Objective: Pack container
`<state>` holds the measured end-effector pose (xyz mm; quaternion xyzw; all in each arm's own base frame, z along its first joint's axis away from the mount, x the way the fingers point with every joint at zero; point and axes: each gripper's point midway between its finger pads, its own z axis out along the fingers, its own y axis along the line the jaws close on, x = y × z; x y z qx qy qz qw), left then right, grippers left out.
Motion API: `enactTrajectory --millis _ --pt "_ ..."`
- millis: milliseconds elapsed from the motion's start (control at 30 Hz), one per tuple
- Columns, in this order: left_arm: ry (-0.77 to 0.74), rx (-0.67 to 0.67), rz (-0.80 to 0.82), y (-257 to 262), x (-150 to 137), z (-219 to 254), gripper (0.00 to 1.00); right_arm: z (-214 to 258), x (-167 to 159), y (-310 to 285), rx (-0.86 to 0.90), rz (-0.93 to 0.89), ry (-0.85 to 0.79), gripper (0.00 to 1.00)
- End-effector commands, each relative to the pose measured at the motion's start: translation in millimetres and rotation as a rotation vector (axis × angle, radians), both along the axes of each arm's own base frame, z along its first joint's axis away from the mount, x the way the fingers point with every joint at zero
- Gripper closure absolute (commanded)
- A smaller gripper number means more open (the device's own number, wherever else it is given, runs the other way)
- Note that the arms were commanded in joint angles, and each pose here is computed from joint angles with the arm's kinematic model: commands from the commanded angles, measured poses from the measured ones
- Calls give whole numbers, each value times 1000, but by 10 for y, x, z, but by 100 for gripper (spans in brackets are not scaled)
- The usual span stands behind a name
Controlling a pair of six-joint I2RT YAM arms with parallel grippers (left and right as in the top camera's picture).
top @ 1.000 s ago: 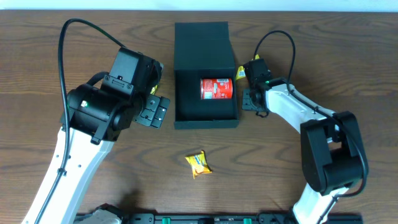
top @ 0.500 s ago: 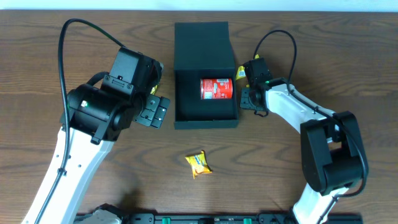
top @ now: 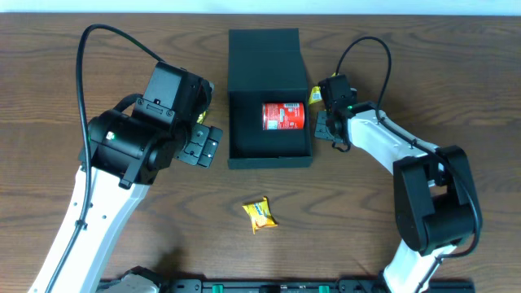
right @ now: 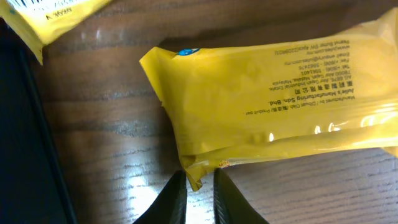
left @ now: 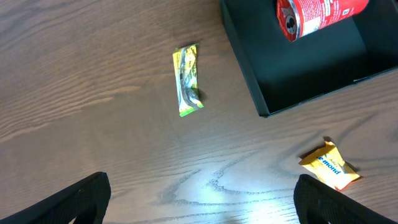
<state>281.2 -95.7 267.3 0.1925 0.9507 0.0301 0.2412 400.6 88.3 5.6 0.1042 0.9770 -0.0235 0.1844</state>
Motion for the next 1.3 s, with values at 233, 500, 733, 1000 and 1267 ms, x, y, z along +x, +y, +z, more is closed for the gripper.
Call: enactTrajectory --millis 233,500,733,1000,1267 --pt "-12 11 -5 10 36 26 5 -20 43 -100 -38 -38 -22 99" --pt "-12 11 -5 9 37 26 5 56 5 -12 13 -20 -11 98" --pt "-24 5 -5 -3 62 40 5 575 20 17 59 -21 -106 98" --pt "-34 1 -5 -12 83 53 5 1408 13 67 144 -4 -294 98" --pt "-32 2 -5 -10 79 50 5 1906 47 218 244 33 -385 98"
